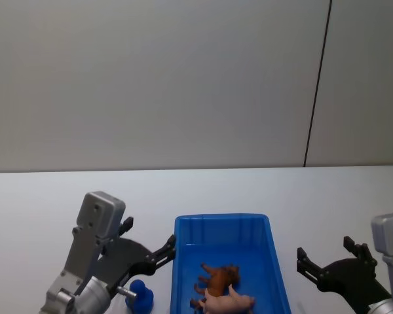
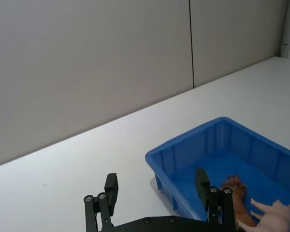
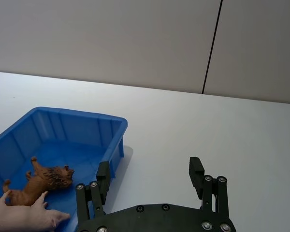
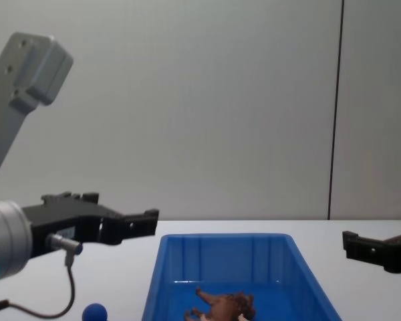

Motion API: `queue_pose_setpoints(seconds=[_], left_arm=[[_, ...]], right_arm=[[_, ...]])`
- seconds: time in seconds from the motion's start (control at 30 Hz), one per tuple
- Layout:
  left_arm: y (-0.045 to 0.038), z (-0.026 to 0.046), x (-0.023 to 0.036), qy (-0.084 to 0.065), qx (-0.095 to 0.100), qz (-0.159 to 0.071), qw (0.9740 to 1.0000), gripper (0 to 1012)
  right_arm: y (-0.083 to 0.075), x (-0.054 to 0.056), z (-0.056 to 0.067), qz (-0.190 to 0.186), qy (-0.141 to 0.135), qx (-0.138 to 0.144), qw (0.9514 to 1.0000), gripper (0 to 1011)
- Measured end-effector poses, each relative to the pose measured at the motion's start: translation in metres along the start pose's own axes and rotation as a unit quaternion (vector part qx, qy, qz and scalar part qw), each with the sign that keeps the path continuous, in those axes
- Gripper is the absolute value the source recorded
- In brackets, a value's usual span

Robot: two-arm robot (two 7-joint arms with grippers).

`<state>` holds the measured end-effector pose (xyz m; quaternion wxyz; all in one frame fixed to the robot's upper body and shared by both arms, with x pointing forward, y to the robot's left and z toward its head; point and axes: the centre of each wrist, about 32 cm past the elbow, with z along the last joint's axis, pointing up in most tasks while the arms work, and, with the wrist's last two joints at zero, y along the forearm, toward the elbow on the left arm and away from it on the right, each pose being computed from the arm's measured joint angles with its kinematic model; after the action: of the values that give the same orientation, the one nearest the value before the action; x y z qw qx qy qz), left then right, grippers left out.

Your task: Pick up the two dolls from the table and place them into the box.

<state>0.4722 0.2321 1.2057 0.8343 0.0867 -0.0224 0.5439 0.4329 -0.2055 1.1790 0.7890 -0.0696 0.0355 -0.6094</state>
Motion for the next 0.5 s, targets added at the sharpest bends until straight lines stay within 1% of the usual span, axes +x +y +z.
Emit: queue_pose_setpoints(seconds=[0.13,0.23,0.43,0.5], left_arm=[[0.0047,-0.0045,0.0035,0.009,0.018,0.001,0.9998,1002],[0.0067,-0.0067,0.0053,0.014,0.027,0.002,0.9995,1002],[0.0086,-0.0126,0.0087,0.019,0.046,0.004,0.9988,1001],[0.0087,-0.0161,0.0106,0.021,0.056,0.003,0.9982,1002]], right_arm=[[0.0,0.0,0.0,-0.001,0.0,0.0,1.0,1001],[0.0,0.0,0.0,-0.001,0.0,0.0,1.0,1001],[-0.001,0.0,0.0,-0.002,0.0,0.0,1.0,1001],[-0.001,0.0,0.0,-0.002,0.0,0.0,1.0,1001]])
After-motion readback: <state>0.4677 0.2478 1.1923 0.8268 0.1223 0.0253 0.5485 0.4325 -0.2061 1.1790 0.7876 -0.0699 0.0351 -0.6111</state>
